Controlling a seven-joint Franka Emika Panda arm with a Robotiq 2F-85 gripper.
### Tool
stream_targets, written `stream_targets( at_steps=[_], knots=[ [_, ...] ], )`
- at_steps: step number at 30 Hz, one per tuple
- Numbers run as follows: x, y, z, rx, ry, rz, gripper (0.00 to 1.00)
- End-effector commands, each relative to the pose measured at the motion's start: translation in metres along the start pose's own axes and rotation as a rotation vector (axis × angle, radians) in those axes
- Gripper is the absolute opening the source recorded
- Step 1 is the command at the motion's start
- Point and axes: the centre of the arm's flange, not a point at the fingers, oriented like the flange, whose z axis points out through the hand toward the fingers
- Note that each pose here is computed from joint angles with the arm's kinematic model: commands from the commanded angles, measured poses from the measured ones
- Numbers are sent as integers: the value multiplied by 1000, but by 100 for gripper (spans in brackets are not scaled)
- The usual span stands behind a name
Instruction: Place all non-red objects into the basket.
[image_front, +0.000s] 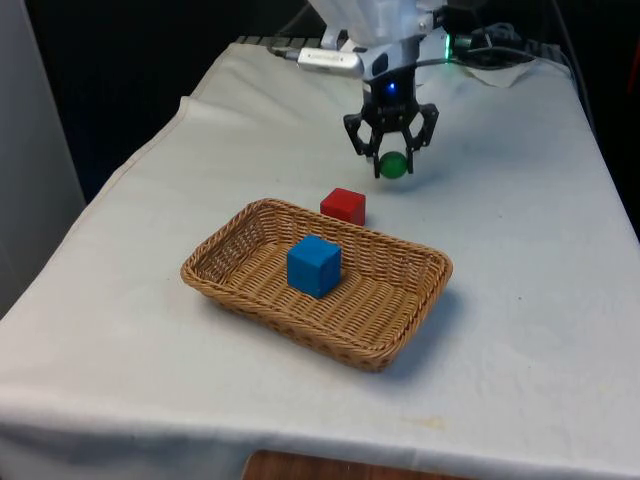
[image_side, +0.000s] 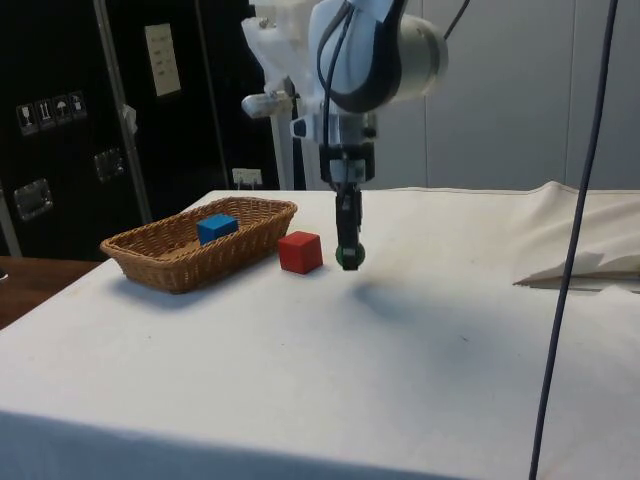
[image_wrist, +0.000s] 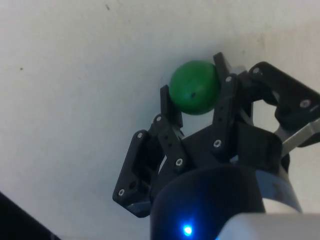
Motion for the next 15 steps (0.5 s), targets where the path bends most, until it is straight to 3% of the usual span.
stream_targets(
  at_steps=[1, 15],
  knots=[
    [-1, 2, -5, -4, -6, 1, 0],
    [5, 2, -53, 43, 33, -1, 0]
  ],
)
